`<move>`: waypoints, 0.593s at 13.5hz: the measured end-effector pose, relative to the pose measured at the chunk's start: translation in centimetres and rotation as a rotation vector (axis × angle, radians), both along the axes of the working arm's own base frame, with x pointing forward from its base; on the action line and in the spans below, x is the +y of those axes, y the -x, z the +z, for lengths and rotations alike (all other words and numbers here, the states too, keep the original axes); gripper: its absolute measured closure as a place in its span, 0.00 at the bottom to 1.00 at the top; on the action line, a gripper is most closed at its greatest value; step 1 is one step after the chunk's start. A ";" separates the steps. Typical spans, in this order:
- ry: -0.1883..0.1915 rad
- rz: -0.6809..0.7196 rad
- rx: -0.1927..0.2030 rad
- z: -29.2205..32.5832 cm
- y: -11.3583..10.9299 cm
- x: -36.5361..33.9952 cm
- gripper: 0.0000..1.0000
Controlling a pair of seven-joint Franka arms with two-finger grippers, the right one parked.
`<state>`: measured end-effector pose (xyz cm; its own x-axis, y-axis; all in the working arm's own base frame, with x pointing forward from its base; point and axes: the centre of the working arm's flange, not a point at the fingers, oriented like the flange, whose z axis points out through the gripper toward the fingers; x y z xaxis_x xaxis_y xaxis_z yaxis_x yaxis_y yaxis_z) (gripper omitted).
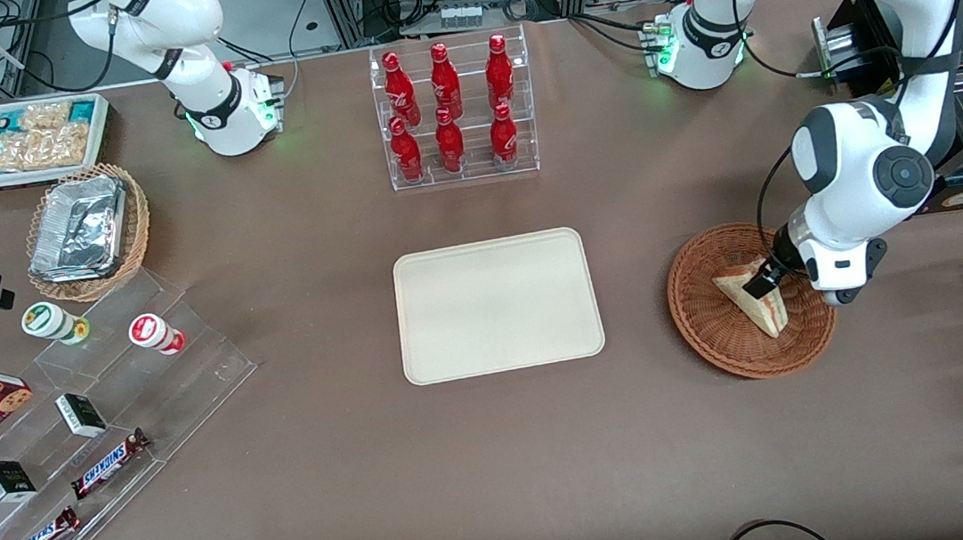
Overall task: Place sandwich from basket to tray
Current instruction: 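Lower the open left gripper around the sandwich and close it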
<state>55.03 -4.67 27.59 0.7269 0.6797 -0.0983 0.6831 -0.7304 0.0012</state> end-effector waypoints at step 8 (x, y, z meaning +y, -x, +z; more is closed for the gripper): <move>-0.003 0.009 0.028 -3.3 0.1 0.0 0.07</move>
<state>54.97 -4.66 24.27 0.7178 0.6865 -0.1164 0.6894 -0.7241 -0.0201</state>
